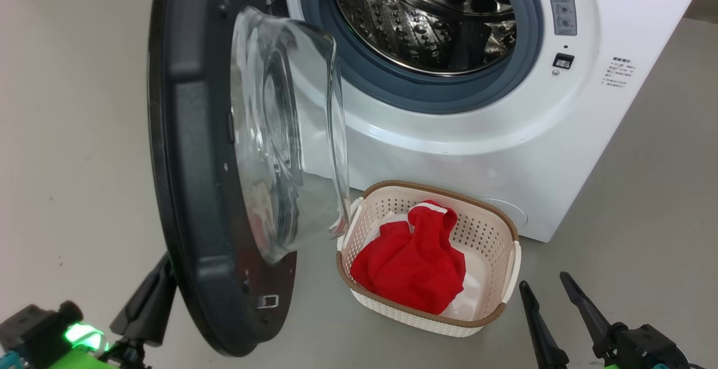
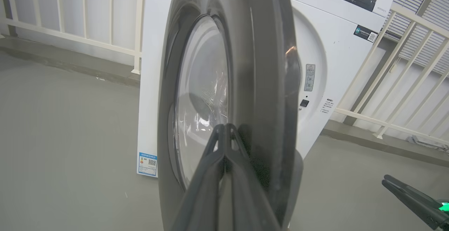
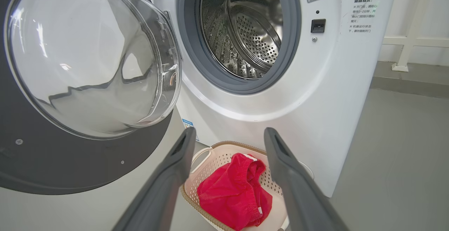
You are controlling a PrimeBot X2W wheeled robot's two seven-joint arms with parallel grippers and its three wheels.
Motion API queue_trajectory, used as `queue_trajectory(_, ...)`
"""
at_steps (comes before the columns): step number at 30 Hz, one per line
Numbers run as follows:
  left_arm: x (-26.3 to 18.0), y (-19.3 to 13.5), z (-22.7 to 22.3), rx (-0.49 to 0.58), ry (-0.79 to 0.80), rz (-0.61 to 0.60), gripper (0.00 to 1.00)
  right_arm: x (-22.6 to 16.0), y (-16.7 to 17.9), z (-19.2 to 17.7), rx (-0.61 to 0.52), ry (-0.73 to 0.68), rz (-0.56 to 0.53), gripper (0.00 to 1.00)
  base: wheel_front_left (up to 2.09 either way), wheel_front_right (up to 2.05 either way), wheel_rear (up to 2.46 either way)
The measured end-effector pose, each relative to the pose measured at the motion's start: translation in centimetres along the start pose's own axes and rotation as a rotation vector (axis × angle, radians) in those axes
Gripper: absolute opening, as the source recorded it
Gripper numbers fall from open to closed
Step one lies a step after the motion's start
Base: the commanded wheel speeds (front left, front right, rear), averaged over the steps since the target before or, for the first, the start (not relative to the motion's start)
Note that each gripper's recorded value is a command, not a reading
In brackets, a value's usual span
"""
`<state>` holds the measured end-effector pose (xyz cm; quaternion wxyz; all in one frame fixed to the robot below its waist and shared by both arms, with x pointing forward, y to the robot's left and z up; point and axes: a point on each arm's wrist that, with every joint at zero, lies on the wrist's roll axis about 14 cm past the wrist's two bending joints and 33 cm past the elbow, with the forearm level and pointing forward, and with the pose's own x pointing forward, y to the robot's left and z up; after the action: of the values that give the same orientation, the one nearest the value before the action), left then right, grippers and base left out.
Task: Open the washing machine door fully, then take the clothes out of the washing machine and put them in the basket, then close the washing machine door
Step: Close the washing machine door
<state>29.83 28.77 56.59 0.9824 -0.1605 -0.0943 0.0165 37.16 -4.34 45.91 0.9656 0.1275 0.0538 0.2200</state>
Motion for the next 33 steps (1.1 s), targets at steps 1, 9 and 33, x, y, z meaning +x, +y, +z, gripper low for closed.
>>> queue_trajectory(1,0.1,-0.2,-0.2,0.002,0.006,-0.009,0.0,0.0,0.0,0.0,0.001,0.0,-0.001,1.0,0.0,0.0,0.0)
queue_trajectory(9,2.1,-3.2,-1.1,-0.002,0.035,-0.116,0.0,-0.1,-0.7,-0.1,0.007,-0.001,-0.024,1.0,0.0,0.0,0.0)
queue_trajectory(33,11.9,-12.7,-5.6,-0.03,0.111,-0.398,0.0,0.6,-4.9,0.1,0.059,-0.026,-0.144,1.0,0.0,0.0,0.0)
